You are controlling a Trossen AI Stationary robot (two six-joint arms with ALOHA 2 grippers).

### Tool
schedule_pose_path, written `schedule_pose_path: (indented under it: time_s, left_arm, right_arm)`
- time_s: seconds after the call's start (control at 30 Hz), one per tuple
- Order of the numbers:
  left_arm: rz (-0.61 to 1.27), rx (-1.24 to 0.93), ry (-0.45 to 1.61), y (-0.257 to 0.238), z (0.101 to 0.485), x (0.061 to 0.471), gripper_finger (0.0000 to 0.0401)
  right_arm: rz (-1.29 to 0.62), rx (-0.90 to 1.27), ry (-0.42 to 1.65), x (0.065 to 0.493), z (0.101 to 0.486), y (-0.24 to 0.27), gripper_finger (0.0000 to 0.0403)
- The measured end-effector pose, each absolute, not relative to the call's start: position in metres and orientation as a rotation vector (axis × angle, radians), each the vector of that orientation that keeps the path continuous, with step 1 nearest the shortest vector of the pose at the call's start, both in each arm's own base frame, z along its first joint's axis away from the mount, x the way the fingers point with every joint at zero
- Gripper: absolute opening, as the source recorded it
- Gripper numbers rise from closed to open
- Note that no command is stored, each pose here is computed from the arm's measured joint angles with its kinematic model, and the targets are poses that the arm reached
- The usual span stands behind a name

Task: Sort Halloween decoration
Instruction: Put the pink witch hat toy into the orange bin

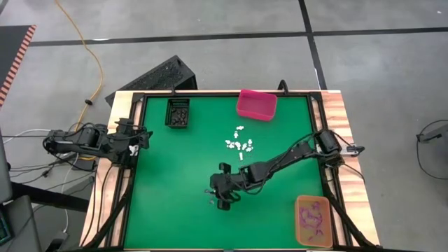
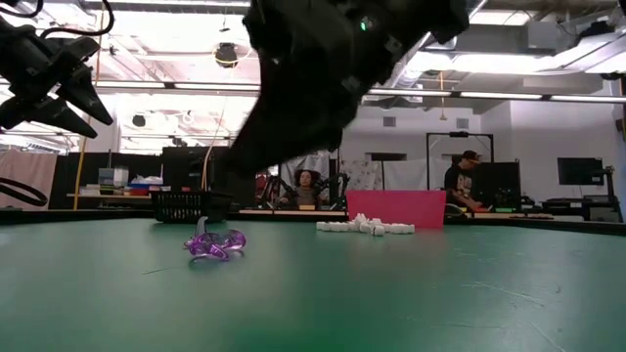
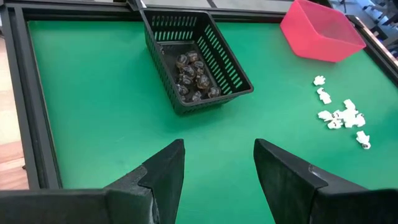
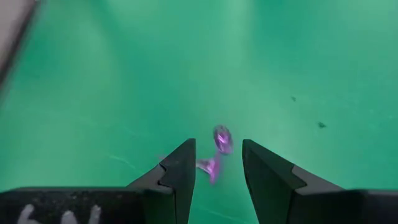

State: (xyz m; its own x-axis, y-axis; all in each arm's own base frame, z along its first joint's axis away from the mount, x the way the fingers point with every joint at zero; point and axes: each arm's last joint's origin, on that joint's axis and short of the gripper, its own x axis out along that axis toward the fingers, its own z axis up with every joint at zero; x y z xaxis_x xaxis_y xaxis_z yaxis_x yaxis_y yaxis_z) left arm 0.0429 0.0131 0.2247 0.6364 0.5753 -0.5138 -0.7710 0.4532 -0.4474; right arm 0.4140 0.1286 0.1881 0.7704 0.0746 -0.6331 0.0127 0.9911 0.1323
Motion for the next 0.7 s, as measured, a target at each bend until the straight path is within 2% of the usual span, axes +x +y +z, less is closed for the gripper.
schedule_pose_path:
  time_s: [0.23,0.47,0.7]
  left_arm:
    - [0.844,-0.702,0.312,0.013,0.225,0.043,0.0183]
    - [0.842,-0.693,0.321,0.013,0.225,0.044,0.0183]
    - [0.846,-0.689,0.322,0.013,0.225,0.044,0.0183]
  right_arm:
    - [0.028,0.112,0.705,0.433,0.172,0.141,0.0159]
    - [-0.042,0.101,0.790,0.428,0.166,0.135,0.0152]
    - [-0.032,0.107,0.796,0.427,0.166,0.136,0.0135]
